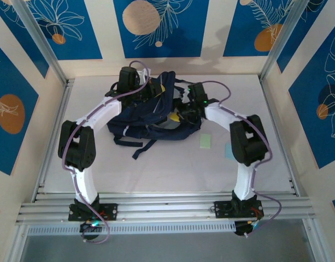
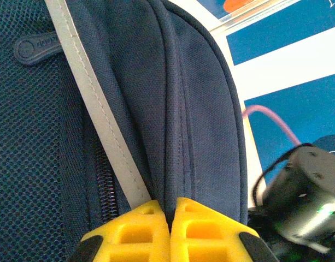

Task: Pack the student bag
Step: Place the loose stationery in the student bag, then zip the student bag at the top-center of the table.

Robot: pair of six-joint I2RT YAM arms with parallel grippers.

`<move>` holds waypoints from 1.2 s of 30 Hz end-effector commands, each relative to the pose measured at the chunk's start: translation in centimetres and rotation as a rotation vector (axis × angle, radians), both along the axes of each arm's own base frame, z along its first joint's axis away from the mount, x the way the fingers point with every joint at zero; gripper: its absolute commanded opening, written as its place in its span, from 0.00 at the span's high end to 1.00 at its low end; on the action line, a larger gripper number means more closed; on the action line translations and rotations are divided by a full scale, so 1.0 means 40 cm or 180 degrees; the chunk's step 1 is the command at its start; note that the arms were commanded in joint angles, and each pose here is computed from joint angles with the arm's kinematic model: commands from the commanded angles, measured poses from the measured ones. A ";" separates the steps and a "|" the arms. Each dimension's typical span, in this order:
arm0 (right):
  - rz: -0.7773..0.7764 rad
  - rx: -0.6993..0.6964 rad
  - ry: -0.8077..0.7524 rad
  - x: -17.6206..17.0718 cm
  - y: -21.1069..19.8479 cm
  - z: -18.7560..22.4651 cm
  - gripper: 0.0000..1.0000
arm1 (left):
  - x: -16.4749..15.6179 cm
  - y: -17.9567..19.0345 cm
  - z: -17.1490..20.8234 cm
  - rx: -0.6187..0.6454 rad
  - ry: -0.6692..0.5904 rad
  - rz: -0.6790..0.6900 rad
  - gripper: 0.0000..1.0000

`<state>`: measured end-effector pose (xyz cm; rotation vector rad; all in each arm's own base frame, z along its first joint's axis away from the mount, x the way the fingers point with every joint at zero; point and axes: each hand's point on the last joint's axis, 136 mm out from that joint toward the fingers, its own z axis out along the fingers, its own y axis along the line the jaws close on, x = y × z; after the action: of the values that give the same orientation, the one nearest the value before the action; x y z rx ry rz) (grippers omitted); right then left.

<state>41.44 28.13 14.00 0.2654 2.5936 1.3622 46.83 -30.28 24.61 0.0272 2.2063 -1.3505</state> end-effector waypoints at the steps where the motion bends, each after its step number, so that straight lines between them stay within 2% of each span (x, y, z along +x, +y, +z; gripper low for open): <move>1: 0.0076 -0.0237 -0.0105 -0.058 -0.084 0.032 0.33 | -0.008 -0.029 0.081 -0.0117 -0.0410 -0.0188 1.00; 7: -0.0124 -0.0613 -0.0043 -0.138 -0.207 0.015 0.32 | -0.005 -0.029 0.041 -0.0051 -0.0340 -0.0152 1.00; 12: -0.0173 -0.0953 -0.0237 -0.204 -0.231 0.035 0.32 | -0.011 -0.032 0.004 -0.0033 -0.0209 -0.0142 1.00; 16: -0.0038 -0.1156 -0.0411 -0.248 -0.186 0.045 0.31 | -0.039 -0.007 -0.014 0.0026 -0.0107 -0.0063 0.59; 19: 0.0113 -0.1304 -0.0509 -0.271 -0.139 0.040 0.31 | -0.071 0.037 -0.022 0.0078 -0.0095 0.0094 0.44; 26: 0.0375 -0.1603 -0.0729 -0.293 -0.026 0.013 0.32 | -0.153 0.202 -0.074 0.0112 0.0044 0.0738 0.35; 31: 0.0452 -0.1663 -0.0987 -0.298 0.081 -0.006 0.41 | -0.216 0.325 -0.172 0.0297 0.0277 0.1260 0.31; 36: 0.0425 -0.1851 -0.1210 -0.261 0.152 -0.036 0.48 | -0.231 0.398 -0.224 0.0428 0.0359 0.1606 0.28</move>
<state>28.60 33.04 11.66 -0.2646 2.6593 0.6173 36.99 -16.29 15.63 -0.4520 2.2421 -1.0176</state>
